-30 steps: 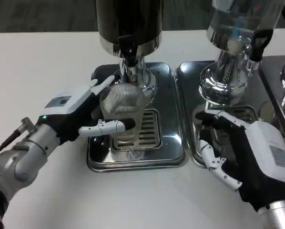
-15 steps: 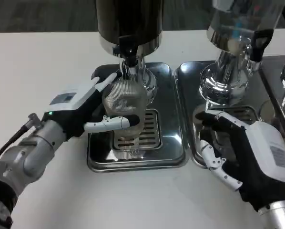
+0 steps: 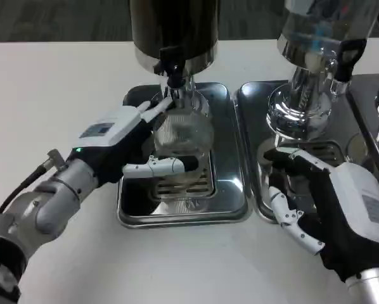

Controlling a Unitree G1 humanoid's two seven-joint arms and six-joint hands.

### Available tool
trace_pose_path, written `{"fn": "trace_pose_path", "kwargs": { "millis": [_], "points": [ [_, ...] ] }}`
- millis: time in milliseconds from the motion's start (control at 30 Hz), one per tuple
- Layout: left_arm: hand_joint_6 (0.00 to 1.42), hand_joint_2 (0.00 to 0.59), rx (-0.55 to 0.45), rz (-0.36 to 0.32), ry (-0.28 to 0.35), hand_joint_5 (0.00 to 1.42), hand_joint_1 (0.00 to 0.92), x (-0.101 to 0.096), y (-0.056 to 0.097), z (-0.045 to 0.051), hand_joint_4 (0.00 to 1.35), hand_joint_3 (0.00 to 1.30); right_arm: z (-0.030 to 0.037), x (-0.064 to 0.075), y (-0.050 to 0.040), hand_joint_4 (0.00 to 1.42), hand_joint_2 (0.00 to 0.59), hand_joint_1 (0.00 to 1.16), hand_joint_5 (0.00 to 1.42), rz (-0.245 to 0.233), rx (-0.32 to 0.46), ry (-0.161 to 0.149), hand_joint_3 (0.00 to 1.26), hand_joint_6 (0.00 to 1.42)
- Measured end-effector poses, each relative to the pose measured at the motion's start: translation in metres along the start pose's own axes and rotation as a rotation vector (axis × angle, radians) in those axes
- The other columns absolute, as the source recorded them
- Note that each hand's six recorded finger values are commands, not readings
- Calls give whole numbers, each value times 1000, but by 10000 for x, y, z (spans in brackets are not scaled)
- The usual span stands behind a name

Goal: Grasp the cup under the faucet to collect the drink, then remove the cup.

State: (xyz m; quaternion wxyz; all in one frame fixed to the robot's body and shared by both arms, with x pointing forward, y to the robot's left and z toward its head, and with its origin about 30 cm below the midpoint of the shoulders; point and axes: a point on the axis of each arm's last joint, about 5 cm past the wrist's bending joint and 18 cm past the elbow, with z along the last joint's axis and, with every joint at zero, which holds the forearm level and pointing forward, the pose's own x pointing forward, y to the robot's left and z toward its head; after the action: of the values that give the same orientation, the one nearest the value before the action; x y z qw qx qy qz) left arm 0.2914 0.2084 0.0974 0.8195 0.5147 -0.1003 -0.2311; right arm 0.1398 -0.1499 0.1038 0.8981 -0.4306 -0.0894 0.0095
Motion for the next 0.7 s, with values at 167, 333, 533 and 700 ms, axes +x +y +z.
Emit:
{"fn": "trace_pose_path", "kwargs": {
  "millis": [167,333,533,700],
  "points": [
    [0,0,-21,13,-6,0,0,-26,-5,-12,0,0,5,11,0,376,478,317,398,-1,1,-5,382,309],
    [0,0,-17,16,-6,0,0,-47,8,-28,0,0,4,35,3,372,478,322,398,-2,4,-8,383,319],
    [0,0,-11,20,9,0,0,-105,20,-74,0,0,-17,52,10,370,483,325,398,4,3,-4,383,335],
    [0,6,7,43,10,0,0,-163,33,-109,0,0,-25,59,3,370,484,327,398,4,11,-2,383,352]
  ]
}}
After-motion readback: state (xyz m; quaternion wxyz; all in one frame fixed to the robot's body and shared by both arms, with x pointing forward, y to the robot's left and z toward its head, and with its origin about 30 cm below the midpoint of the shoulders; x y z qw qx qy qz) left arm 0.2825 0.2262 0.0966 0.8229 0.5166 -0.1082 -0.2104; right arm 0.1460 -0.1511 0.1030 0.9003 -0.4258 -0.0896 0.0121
